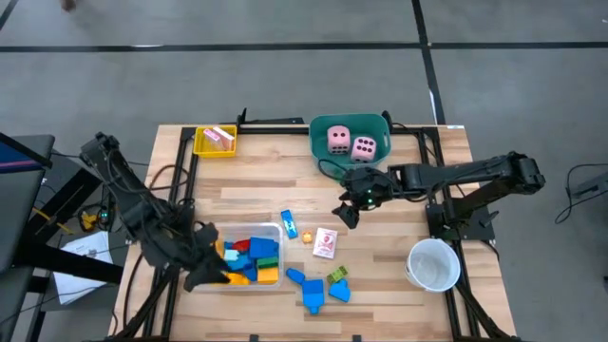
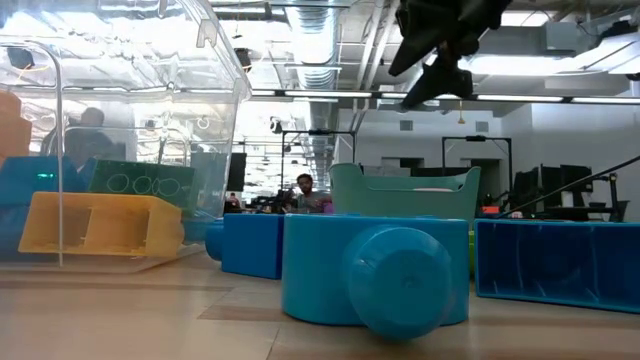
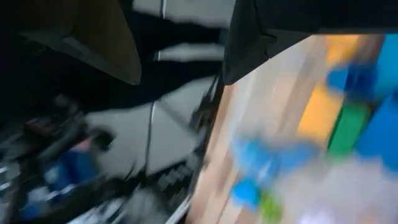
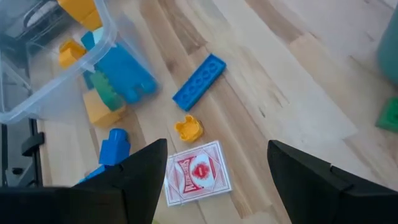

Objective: Pick & Place Toys
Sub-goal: Put the yellow game piece into the transparent bin

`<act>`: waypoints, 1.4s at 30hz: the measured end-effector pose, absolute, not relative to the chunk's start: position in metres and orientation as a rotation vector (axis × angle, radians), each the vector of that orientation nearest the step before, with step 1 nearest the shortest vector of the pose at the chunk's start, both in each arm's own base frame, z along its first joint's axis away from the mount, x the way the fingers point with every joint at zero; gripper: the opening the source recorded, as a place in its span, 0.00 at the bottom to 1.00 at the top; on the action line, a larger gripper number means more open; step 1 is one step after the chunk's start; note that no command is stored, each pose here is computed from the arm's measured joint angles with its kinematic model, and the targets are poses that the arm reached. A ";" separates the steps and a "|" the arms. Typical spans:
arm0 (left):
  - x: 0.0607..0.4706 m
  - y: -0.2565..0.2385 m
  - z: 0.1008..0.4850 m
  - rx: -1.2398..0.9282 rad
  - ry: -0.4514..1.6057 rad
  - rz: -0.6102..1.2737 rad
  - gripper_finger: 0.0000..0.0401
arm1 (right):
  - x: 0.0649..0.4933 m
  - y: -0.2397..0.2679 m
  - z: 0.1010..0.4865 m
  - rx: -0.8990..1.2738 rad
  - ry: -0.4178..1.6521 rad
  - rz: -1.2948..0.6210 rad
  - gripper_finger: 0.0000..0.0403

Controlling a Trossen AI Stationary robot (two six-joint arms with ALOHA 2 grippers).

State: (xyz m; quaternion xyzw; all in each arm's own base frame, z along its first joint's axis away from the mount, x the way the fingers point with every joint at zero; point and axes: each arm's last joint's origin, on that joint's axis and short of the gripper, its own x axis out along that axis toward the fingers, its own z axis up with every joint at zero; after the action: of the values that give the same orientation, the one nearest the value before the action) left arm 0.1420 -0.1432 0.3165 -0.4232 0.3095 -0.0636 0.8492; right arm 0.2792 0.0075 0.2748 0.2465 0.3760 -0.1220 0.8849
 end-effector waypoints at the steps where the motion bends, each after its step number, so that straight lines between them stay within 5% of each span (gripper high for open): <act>1: 0.143 -0.142 0.320 -0.873 0.599 -0.137 0.55 | 0.279 0.009 0.273 0.511 0.781 -0.248 0.67; 15: 0.171 -0.111 0.353 -0.516 0.099 0.063 0.58 | 0.313 0.046 0.215 0.145 0.798 -0.002 0.67; 42: 0.184 -0.104 0.352 -0.477 0.077 0.117 0.61 | 0.385 0.060 0.113 0.005 0.900 0.051 0.66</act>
State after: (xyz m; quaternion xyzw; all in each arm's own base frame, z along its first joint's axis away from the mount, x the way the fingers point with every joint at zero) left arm 0.1836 -0.1039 0.3518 -0.2359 0.0382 0.0580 0.9693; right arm 0.3849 0.0597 0.1127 0.0023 0.4347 0.0247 0.9002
